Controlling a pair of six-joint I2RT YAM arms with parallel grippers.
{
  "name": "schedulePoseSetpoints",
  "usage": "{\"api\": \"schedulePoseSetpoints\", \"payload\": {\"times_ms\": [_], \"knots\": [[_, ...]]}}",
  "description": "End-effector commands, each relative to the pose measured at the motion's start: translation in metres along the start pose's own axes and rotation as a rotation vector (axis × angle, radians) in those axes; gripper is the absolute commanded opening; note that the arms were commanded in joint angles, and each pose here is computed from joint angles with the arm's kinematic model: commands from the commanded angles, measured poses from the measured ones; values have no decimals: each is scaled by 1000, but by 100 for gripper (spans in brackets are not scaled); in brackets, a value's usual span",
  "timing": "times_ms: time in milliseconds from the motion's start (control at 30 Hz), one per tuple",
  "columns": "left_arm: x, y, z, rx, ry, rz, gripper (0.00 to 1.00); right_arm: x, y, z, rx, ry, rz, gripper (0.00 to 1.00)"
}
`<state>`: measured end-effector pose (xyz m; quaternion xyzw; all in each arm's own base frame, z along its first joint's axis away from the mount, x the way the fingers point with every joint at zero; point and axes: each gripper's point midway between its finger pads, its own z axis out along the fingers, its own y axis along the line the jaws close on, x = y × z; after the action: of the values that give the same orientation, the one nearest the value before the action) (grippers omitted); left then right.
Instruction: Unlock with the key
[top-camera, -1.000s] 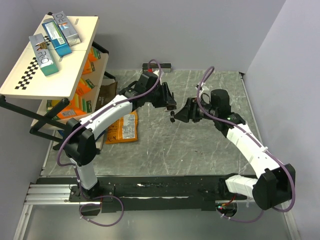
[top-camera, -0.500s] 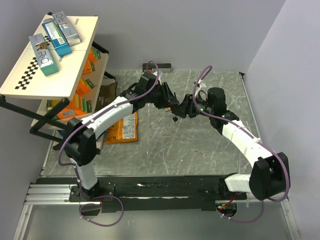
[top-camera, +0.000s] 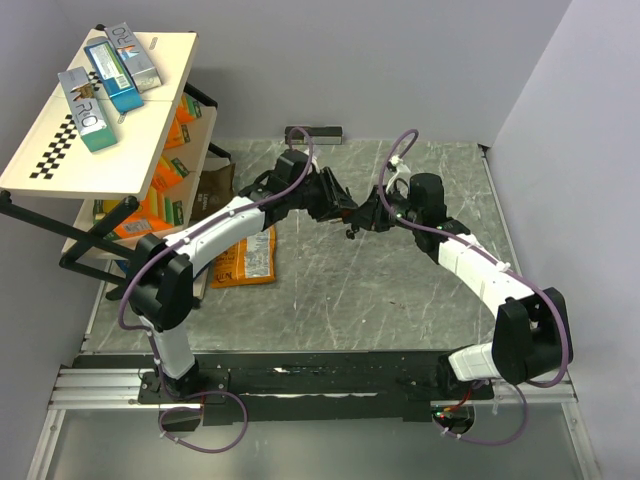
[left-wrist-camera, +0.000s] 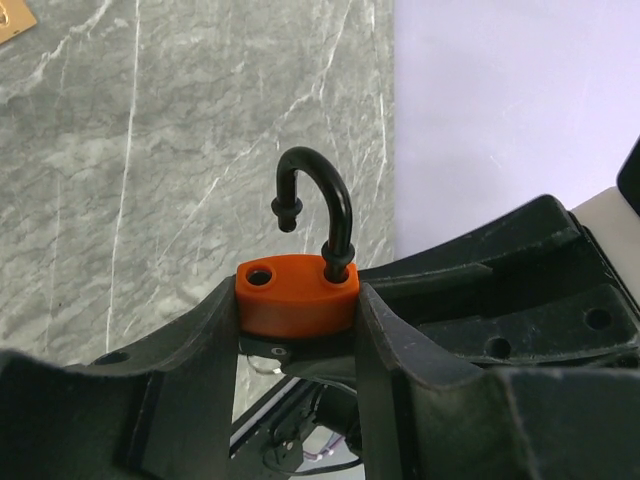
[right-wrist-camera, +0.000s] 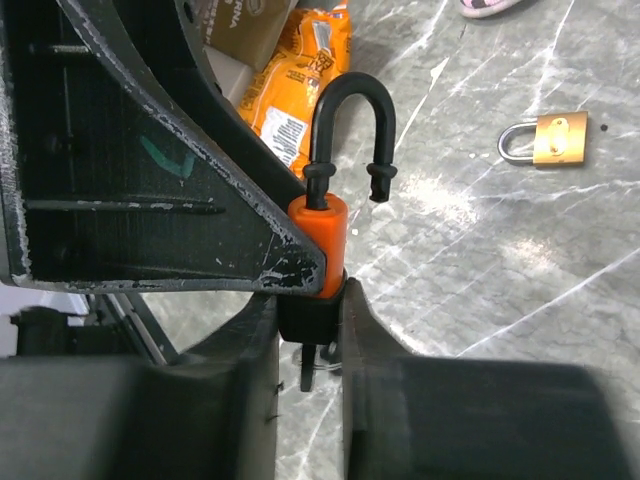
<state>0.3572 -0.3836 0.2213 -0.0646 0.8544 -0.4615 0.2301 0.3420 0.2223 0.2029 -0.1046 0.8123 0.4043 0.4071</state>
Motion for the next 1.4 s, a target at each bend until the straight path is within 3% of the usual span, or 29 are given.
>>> {"api": "schedulePoseSetpoints", "payload": {"times_ms": [0,133,200,333,567,600,700,900,1100,1367], "knots": [[-3,-55,-19,194,9,25,28,-31,16,-1,-55,-86,-53,0],[-21,-48,-19,203,-24,18,62,-21,11,-7,-62,-64,-38,0],[-28,-49,-21,217,-38,25,70,-20,13,-10,-75,-59,-37,0],[-37,-50,-17,268,-25,47,72,-12,20,-16,-146,-22,-26,0],[-30,-57,-6,361,80,86,65,-3,27,-25,-222,23,-10,0],[-28,-59,-4,390,93,99,54,2,27,-26,-229,33,8,0],[-25,-59,1,427,122,108,36,6,21,-30,-252,46,47,0],[-13,-43,23,493,186,150,21,10,-1,-30,-254,51,142,0],[2,-6,56,469,236,178,14,23,-34,-20,-217,78,279,0],[20,42,90,379,258,256,13,58,-76,0,-121,168,438,0]]}}
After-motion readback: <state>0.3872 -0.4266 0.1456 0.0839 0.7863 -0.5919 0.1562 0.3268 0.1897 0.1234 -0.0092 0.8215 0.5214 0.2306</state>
